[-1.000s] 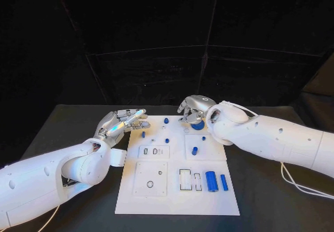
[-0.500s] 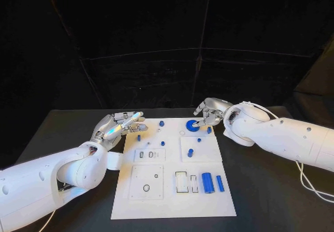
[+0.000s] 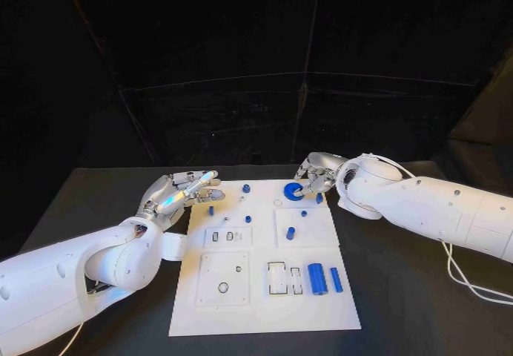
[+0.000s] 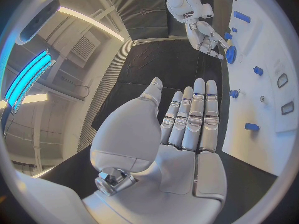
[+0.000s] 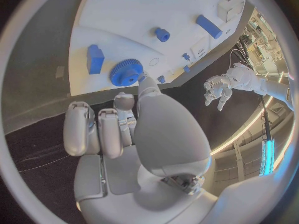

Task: Assemble the parts on the task board

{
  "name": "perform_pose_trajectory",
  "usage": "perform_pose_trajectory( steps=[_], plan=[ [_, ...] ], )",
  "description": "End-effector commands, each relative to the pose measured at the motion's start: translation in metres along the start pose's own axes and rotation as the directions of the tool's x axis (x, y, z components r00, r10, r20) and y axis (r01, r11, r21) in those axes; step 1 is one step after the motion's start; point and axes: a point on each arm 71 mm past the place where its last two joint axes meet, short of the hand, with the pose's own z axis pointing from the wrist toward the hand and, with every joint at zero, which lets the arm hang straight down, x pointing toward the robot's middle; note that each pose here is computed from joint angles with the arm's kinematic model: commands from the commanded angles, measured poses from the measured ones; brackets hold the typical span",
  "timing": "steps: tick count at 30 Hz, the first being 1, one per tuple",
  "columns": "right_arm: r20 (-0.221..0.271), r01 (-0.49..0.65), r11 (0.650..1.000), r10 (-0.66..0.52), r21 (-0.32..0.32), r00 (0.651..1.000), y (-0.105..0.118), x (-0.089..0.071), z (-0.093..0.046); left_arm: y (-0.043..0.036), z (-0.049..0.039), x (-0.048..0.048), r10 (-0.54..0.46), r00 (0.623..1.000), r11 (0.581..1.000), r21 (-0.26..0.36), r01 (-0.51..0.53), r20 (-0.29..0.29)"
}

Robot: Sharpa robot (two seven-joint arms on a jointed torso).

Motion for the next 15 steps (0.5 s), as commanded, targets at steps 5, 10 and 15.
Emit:
perform_pose_trajectory(
  steps=[5,10,15],
  plan=[
    [-0.041,0.043,0.999,-0.043,0.000,0.998,0.0030,0.0031,0.0035,-0.0012,0.0010,0.0022,-0.005,1.000,1.000,0.009,0.005,-0.019],
    [-0.048,0.061,0.998,-0.061,0.001,0.997,0.0036,0.0041,0.0049,-0.0011,0.0011,0.0019,-0.004,1.000,1.000,0.009,0.004,-0.018],
    [-0.053,0.070,0.998,-0.070,0.003,0.996,0.0046,0.0050,0.0065,-0.0009,0.0013,0.0019,-0.004,1.000,1.000,0.008,0.004,-0.017]
  ],
)
